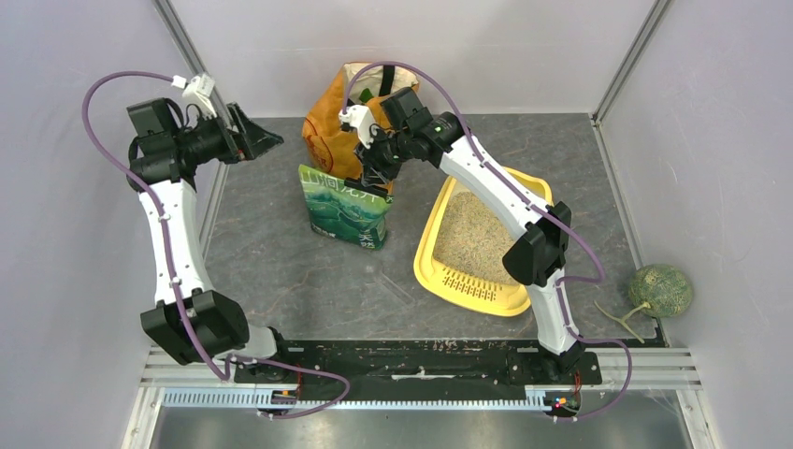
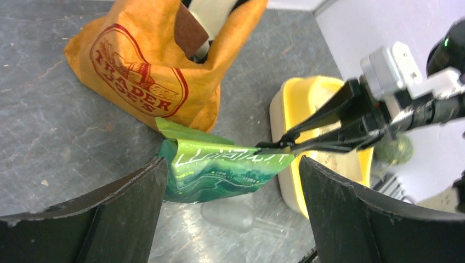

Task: Fill the litter box with clean litter

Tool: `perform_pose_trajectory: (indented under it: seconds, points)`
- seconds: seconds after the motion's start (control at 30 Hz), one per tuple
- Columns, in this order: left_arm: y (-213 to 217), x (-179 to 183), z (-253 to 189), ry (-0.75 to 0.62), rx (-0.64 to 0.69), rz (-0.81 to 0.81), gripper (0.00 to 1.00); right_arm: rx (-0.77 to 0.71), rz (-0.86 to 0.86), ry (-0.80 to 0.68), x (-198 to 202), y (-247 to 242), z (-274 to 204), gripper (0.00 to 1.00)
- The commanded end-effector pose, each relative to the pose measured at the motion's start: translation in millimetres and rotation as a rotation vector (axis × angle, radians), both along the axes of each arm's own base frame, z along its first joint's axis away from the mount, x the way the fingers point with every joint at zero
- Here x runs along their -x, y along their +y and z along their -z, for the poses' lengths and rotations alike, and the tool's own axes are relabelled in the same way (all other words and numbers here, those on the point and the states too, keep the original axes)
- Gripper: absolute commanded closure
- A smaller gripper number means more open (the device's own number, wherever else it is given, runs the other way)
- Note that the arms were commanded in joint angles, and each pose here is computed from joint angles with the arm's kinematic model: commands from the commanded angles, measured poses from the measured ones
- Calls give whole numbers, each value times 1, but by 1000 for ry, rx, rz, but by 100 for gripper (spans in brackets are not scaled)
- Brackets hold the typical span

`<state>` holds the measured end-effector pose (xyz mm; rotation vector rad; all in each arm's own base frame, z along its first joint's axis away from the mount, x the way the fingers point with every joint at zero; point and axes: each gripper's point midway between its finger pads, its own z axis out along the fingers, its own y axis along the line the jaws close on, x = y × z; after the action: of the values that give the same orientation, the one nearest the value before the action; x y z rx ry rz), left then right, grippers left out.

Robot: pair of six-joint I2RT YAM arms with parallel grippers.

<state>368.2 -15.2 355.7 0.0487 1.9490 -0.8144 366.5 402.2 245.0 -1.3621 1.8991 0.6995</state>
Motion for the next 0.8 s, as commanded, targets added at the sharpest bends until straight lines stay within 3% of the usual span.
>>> perform_pose_trajectory:
  seconds: [0.0,0.23,0.37,0.5,0.6,0.77]
  points:
    - [-18,19,10,-127,-175,289,6,-167,-40,-121,-1,10,-68,100]
    - [-27,21,58,-294,-507,585,16,-141,-61,-100,3,8,-52,100]
    - [-37,16,69,-358,-557,669,20,-153,-68,-76,4,10,-49,100]
    - [-44,18,77,-382,-581,719,18,-147,-52,-64,3,9,-47,99]
    - [-46,19,79,-367,-559,715,16,-130,-19,-73,-3,7,-44,73]
    - [-46,20,78,-363,-556,698,14,-95,17,-62,-10,5,-37,52]
